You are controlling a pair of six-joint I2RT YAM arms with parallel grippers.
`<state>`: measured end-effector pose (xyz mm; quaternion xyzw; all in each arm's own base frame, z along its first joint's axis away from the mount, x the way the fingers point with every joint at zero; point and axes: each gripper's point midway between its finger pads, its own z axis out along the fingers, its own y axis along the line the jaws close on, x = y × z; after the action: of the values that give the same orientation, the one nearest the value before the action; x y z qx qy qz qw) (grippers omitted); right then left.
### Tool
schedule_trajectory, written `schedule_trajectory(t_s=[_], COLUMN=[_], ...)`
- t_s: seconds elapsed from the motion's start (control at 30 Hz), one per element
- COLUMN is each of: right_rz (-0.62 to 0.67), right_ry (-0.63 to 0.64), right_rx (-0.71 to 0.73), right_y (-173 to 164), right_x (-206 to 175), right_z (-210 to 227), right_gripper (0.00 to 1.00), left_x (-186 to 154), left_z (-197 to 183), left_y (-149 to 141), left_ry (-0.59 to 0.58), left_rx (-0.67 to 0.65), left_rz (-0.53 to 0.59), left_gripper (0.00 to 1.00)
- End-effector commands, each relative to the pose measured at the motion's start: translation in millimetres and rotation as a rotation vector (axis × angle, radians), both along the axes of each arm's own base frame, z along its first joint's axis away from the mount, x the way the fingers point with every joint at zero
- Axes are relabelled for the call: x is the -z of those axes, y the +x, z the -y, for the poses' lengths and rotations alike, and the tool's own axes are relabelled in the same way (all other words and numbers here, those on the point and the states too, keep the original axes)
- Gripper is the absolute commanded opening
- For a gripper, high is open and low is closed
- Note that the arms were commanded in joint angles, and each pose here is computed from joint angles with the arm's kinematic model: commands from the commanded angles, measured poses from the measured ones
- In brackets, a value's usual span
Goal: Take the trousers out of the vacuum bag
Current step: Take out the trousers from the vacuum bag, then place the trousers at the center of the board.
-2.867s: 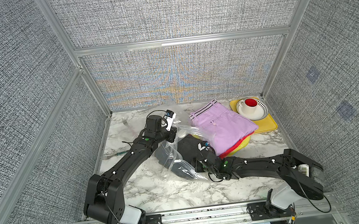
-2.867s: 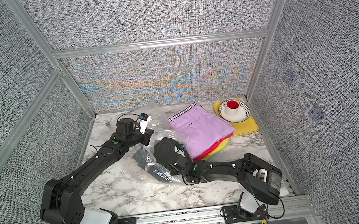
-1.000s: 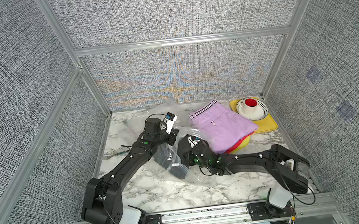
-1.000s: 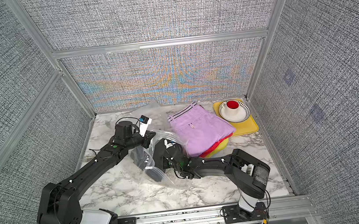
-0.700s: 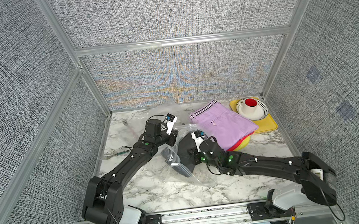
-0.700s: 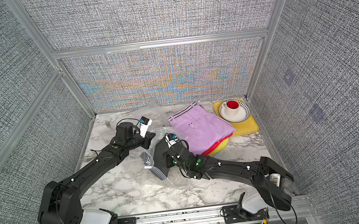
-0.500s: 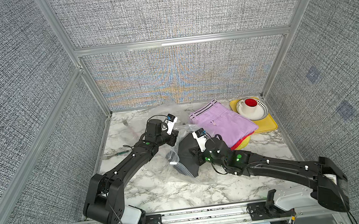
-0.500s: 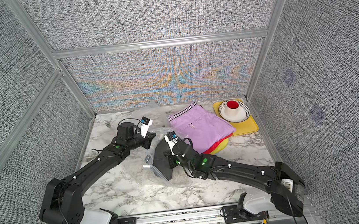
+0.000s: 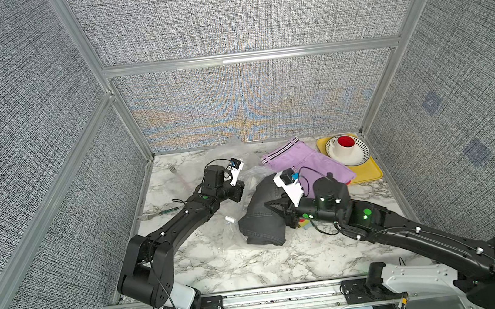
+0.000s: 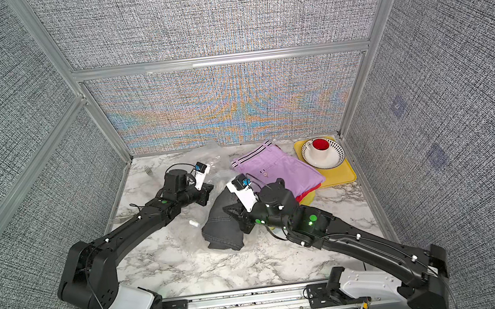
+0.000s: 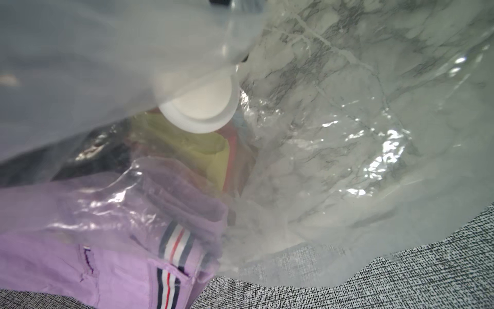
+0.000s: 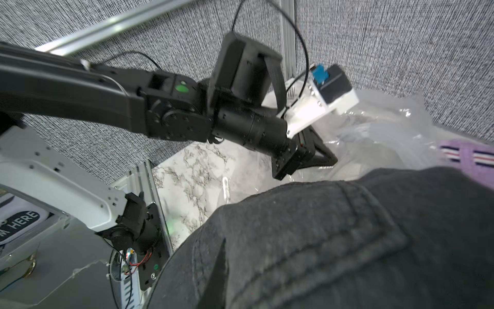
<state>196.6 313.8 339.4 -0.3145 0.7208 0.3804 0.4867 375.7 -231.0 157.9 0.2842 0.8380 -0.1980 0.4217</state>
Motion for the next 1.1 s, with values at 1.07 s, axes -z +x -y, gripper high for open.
schedule_trajectory(t_s=[1.07], right_rz=[0.295], right_ry=[0.205], right_rx=[0.378], right_y=[111.6], right_x=[-152.5], right_z=[142.3], right_gripper=[0.0], left_x=[41.6], left_z=[-59.1], left_y=[-20.7], left_ry=[0.117], left_rx=[-0.23], left_rz=[-0.059], left_gripper=[0.0])
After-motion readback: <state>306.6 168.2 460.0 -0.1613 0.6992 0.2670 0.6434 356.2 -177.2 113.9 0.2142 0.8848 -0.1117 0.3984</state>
